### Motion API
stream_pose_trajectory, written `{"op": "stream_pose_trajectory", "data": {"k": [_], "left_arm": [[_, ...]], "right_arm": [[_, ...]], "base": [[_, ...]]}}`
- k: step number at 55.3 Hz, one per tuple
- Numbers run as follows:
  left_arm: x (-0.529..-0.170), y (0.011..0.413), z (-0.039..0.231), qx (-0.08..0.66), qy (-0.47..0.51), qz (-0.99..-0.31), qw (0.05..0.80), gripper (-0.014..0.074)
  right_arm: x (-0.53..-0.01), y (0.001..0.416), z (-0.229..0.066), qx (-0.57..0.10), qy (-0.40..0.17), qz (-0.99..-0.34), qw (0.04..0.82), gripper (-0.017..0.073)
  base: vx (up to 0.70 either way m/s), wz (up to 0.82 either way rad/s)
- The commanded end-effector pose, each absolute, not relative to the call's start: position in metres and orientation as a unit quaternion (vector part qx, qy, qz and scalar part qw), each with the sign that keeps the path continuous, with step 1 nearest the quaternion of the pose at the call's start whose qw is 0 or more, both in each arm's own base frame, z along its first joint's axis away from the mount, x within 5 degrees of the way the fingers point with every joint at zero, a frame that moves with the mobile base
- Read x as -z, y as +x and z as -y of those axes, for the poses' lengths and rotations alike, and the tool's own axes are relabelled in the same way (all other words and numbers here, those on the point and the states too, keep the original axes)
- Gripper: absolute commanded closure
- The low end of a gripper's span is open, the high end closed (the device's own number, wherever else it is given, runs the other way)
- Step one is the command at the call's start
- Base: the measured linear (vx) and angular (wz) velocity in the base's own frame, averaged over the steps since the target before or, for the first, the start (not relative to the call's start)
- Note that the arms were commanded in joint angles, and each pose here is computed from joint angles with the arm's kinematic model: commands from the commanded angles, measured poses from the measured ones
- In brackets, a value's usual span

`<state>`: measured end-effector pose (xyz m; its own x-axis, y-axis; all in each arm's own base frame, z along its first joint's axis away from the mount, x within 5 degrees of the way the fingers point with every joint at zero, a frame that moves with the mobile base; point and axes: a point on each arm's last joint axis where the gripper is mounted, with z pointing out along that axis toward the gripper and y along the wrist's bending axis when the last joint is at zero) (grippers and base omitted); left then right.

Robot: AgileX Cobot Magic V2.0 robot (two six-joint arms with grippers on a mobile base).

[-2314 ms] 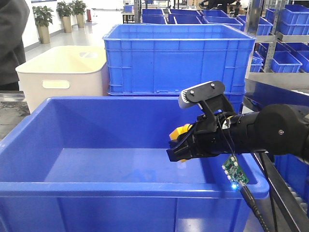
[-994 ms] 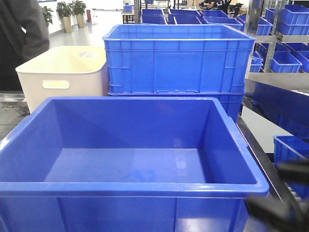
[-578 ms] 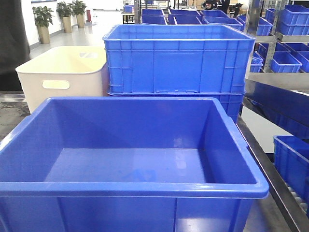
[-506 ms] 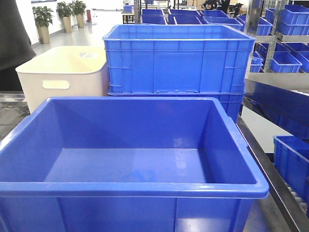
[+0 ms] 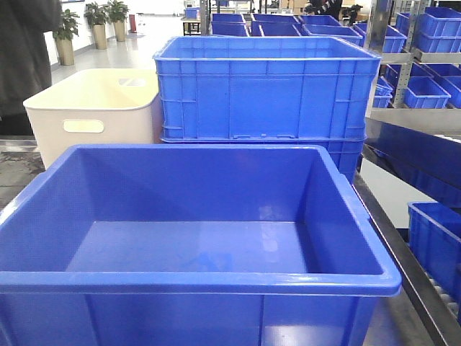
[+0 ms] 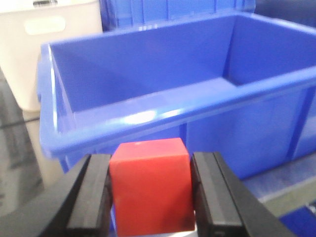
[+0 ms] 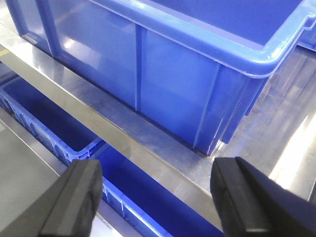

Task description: Pick red and yellow blocks into blue bin

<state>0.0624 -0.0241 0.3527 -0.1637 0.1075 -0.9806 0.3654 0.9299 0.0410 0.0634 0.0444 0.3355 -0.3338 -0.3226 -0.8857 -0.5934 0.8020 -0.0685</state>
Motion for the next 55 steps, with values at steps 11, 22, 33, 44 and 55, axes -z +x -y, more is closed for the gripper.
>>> {"op": "stream_pose_trajectory", "data": {"k": [11, 22, 33, 44, 55], "left_arm": [[-0.410, 0.110, 0.043, 0.077, 0.189, -0.725, 0.658, 0.0312], [-0.434, 0.175, 0.068, 0.049, 0.225, -0.744, 0.627, 0.0312], [-0.437, 0.252, 0.097, 0.046, 0.233, -0.769, 0.594, 0.0312], [-0.419, 0.315, 0.121, 0.044, 0.242, -0.800, 0.548, 0.0309], [-0.393, 0.353, 0.136, 0.039, 0.256, -0.851, 0.458, 0.0231]], "right_arm": [[-0.350, 0.066, -0.045, -0.139, -0.272, -0.782, 0.544, 0.0049], [-0.350, 0.066, -0.045, -0.139, -0.272, -0.782, 0.544, 0.0049], [-0.350, 0.066, -0.045, -0.139, -0.272, -0.782, 0.544, 0.0049], [-0.350, 0.066, -0.045, -0.139, -0.272, -0.782, 0.544, 0.0049], [-0.349, 0.065, -0.045, -0.139, -0.273, -0.784, 0.540, 0.0049]], "base": [[0.00, 0.00], [0.00, 0.00], [0.00, 0.00], [0.00, 0.00], [0.00, 0.00]]}}
